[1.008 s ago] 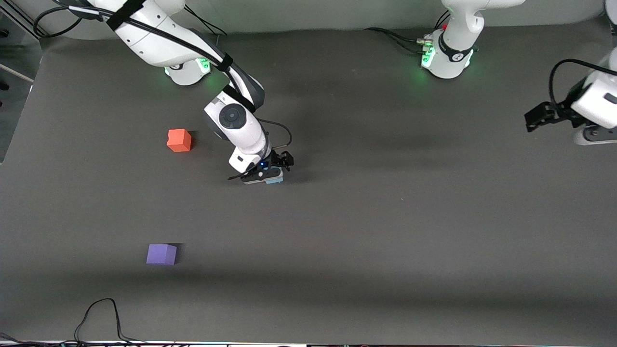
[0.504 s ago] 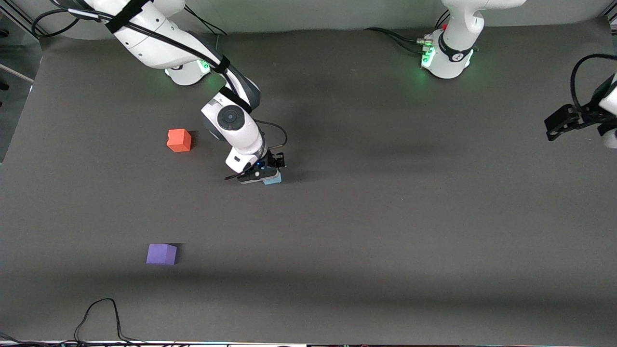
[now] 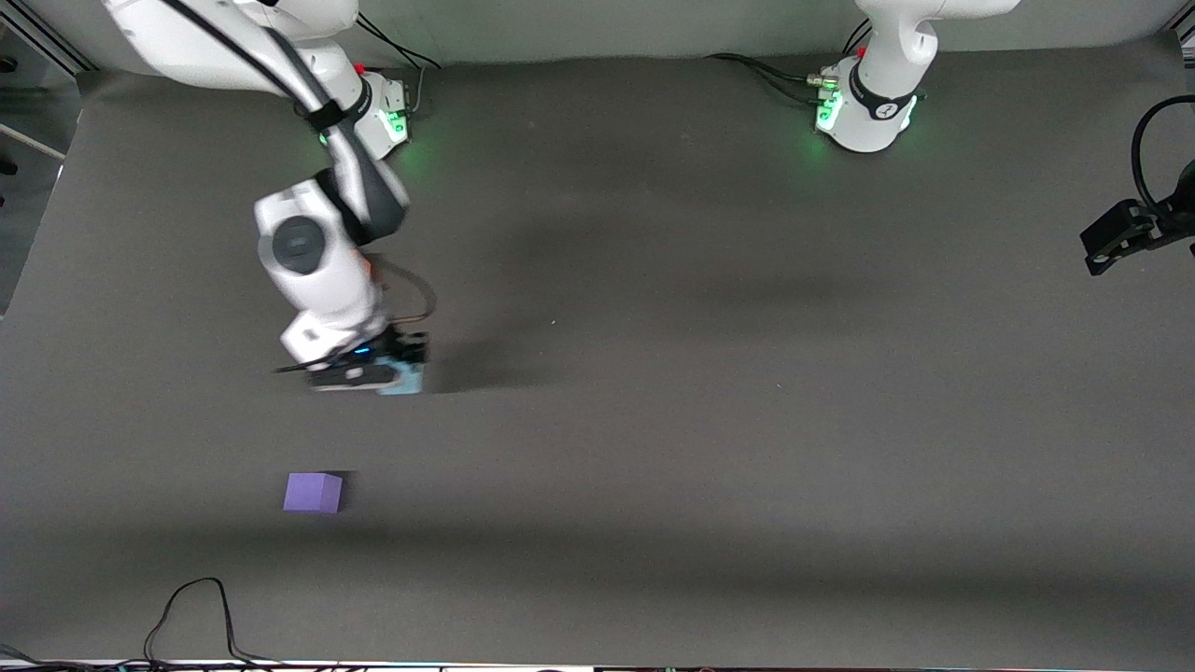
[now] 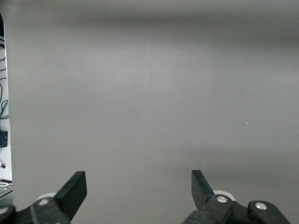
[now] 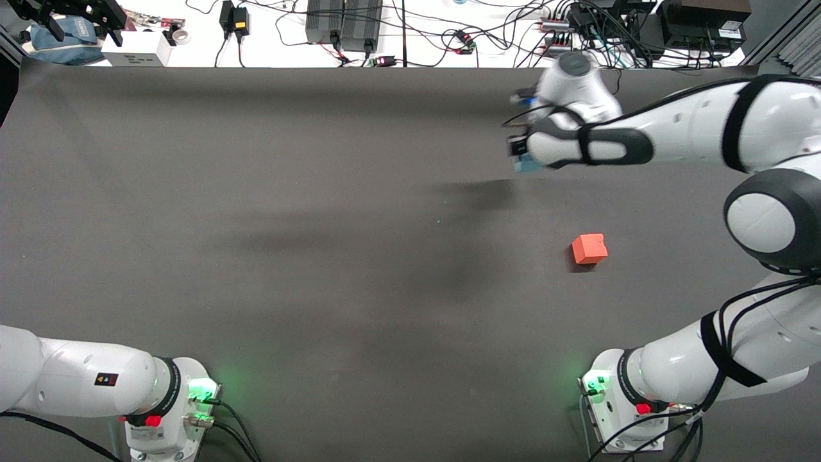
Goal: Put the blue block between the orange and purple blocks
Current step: 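Set the blue cube between the orange and purple cubes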
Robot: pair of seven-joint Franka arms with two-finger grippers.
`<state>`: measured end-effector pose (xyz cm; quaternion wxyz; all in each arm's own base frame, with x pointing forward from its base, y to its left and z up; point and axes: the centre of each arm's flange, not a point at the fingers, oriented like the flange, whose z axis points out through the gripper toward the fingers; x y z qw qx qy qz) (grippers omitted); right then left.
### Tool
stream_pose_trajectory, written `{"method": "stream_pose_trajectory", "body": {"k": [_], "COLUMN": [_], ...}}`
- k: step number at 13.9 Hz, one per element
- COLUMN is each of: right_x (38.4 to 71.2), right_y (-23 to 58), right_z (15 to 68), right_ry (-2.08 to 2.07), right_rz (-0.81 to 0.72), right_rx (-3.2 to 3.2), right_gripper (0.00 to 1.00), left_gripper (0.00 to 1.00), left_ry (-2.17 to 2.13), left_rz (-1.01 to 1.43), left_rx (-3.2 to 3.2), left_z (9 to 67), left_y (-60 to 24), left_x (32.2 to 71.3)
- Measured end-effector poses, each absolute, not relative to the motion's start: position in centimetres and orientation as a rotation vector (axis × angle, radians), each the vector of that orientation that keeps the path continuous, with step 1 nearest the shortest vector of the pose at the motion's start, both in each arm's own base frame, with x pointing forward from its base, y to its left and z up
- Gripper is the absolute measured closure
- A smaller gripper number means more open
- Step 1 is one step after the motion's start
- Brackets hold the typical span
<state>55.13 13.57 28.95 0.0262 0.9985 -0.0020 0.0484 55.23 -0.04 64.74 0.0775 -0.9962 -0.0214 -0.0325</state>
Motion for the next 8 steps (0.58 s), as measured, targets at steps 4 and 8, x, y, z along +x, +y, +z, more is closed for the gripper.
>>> {"method": "stream_pose_trajectory", "body": {"k": [4, 8], "right_x": [53.8, 53.4], "right_y": [5.0, 4.3], "right_z": [22.7, 20.1], "right_ry": [-0.033, -0.005], "right_rz": [0.141, 0.163], "right_rx": [3.093, 3.095], "right_gripper": [0.47, 0.47], "left_gripper": [0.0, 0.0], "left_ry": [-0.062, -0.088], "left_rz": [-0.068, -0.099], "left_rx": [-2.987, -3.05], "left_z": [63.1, 62.3], "left_y": [-0.1, 0.2], "left_x": [55.5, 55.9]}}
